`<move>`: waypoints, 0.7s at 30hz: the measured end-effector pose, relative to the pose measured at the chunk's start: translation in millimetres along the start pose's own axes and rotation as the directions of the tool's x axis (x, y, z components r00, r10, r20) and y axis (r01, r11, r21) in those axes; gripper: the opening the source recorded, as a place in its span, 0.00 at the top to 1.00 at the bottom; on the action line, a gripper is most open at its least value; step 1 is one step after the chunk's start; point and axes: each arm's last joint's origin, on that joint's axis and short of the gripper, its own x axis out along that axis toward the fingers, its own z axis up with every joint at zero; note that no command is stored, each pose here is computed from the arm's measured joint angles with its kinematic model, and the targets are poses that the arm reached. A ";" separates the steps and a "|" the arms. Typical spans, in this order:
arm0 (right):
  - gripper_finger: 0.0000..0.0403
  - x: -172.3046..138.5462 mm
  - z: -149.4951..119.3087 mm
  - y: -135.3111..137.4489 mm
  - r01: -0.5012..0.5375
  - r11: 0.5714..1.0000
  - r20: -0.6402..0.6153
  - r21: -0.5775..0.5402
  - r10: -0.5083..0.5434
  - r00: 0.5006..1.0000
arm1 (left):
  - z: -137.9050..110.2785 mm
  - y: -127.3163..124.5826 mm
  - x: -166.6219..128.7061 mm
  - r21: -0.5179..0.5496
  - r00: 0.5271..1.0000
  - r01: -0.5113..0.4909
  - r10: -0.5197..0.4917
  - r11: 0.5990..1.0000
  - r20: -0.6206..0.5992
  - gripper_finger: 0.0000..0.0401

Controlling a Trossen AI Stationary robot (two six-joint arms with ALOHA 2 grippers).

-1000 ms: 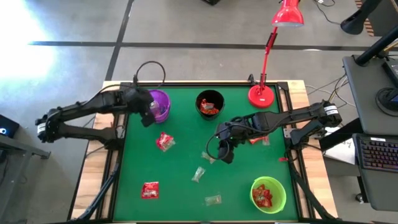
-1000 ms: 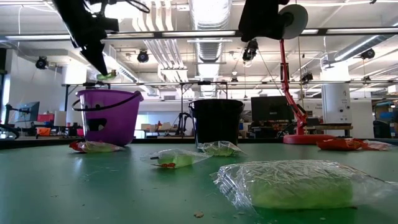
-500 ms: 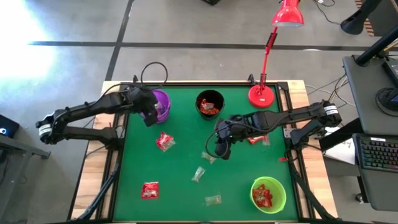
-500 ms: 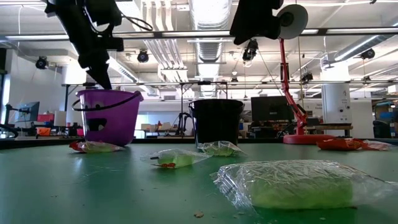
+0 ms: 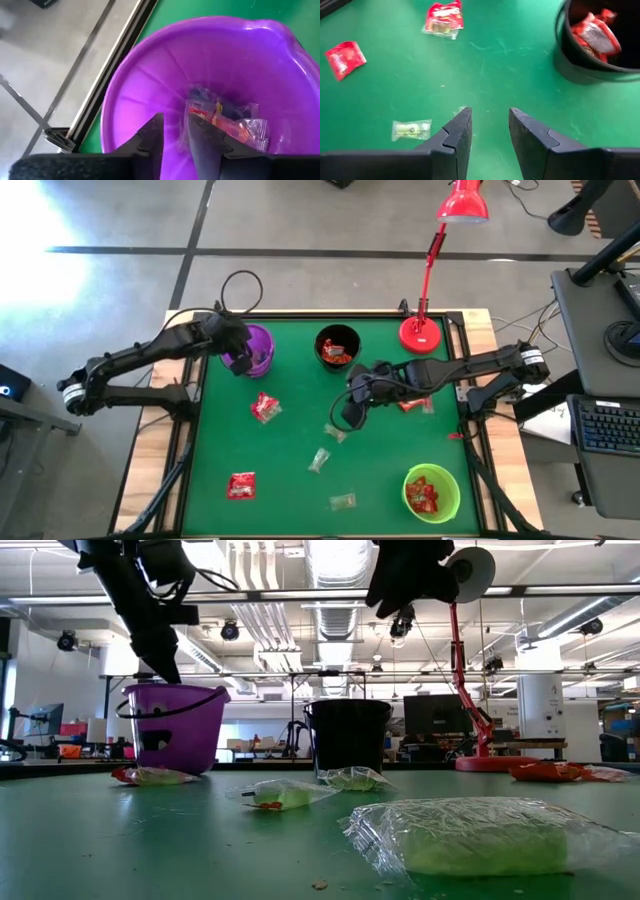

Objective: Sort candy
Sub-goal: Put the orange chocolate into the black bucket

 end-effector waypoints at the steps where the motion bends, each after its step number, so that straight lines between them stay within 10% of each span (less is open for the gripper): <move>1: 0.68 1.1 -1.2 -1.2 0.021 1.000 0.002 0.013 -0.021 1.000 | 0.6 0.4 -0.8 0.009 1.000 -0.001 0.000 1.000 0.002 0.81; 16: 0.51 23.4 -41.9 -31.2 0.335 0.887 -0.182 0.318 -0.289 0.940 | 31.7 17.3 -35.5 0.005 0.986 -0.041 0.040 0.999 0.160 0.76; 21: 0.49 31.8 -59.4 -46.0 0.457 0.763 -0.273 0.458 -0.368 0.889 | 32.1 17.8 -37.1 0.005 0.986 -0.041 0.040 0.999 0.161 0.76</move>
